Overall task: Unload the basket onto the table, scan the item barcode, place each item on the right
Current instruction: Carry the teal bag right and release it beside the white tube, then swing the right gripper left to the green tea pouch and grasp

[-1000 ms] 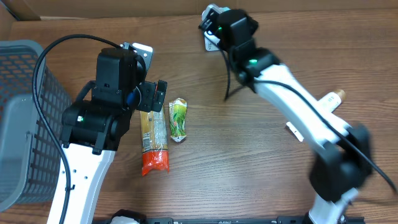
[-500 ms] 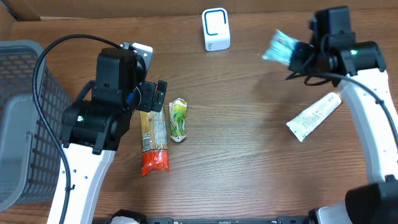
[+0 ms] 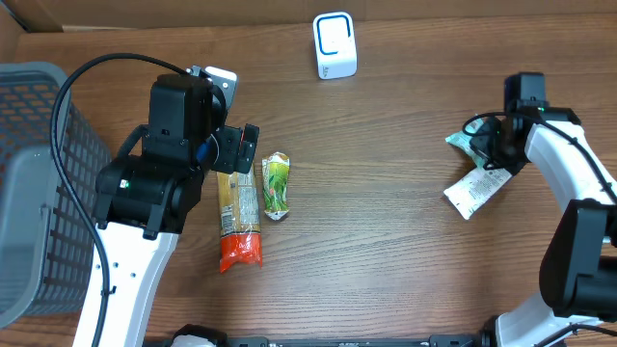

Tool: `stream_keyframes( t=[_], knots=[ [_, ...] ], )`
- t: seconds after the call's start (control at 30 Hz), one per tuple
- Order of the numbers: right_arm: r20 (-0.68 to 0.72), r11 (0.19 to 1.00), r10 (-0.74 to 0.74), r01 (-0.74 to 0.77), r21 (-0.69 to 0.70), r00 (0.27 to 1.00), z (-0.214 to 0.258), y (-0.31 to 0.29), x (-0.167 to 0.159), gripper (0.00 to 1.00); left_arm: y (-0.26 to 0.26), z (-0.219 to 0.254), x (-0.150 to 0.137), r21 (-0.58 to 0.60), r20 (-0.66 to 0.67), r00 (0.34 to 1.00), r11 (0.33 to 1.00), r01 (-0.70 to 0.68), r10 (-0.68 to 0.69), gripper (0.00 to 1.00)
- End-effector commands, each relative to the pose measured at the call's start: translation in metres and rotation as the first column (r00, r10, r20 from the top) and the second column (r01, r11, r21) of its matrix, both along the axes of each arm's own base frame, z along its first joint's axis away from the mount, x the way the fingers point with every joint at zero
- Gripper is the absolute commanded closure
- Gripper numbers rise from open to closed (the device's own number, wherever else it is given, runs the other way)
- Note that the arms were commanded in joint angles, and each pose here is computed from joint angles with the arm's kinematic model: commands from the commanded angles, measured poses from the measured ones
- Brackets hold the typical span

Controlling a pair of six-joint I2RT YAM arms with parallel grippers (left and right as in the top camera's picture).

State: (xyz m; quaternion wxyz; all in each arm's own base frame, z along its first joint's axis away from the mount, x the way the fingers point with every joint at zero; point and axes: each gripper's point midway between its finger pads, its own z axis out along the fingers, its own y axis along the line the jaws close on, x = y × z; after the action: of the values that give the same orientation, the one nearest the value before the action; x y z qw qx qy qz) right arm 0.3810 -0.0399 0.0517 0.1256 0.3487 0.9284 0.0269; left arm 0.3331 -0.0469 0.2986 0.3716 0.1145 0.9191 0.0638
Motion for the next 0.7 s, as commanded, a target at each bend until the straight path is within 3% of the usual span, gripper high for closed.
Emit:
stream_keyframes(
  t=[0.0, 0.2, 0.33, 0.53, 0.67],
  knots=[
    [-0.003, 1.000, -0.024, 0.024, -0.013, 1.000, 0.002, -0.008, -0.004, 0.67, 0.003, 0.002, 0.002, 0.017, 0.006, 1.000, 1.000, -0.001, 0.001, 0.01],
    [-0.072, 0.998, -0.056, 0.055, -0.010, 0.996, 0.005, -0.018, -0.022, 0.51, 0.003, 0.002, 0.002, 0.017, 0.005, 1.000, 1.000, -0.001, 0.001, 0.00],
    [-0.063, 0.999, -0.047, 0.047, -0.006, 0.997, 0.041, -0.019, -0.023, 0.43, 0.003, 0.002, 0.002, 0.017, 0.005, 1.000, 1.000, -0.001, 0.001, 0.00],
    [0.168, 0.959, 0.223, -0.247, 0.136, 0.960, 0.118, 0.043, 0.009, 0.24, 0.003, 0.002, 0.002, 0.017, 0.005, 1.000, 1.000, -0.001, 0.001, 0.00],
    [0.291, 0.882, 0.355, -0.421, 0.210, 0.888, 0.129, 0.111, 0.026, 0.21, 0.003, 0.002, 0.002, 0.017, 0.005, 1.000, 1.000, -0.001, 0.001, 0.00]
  ],
)
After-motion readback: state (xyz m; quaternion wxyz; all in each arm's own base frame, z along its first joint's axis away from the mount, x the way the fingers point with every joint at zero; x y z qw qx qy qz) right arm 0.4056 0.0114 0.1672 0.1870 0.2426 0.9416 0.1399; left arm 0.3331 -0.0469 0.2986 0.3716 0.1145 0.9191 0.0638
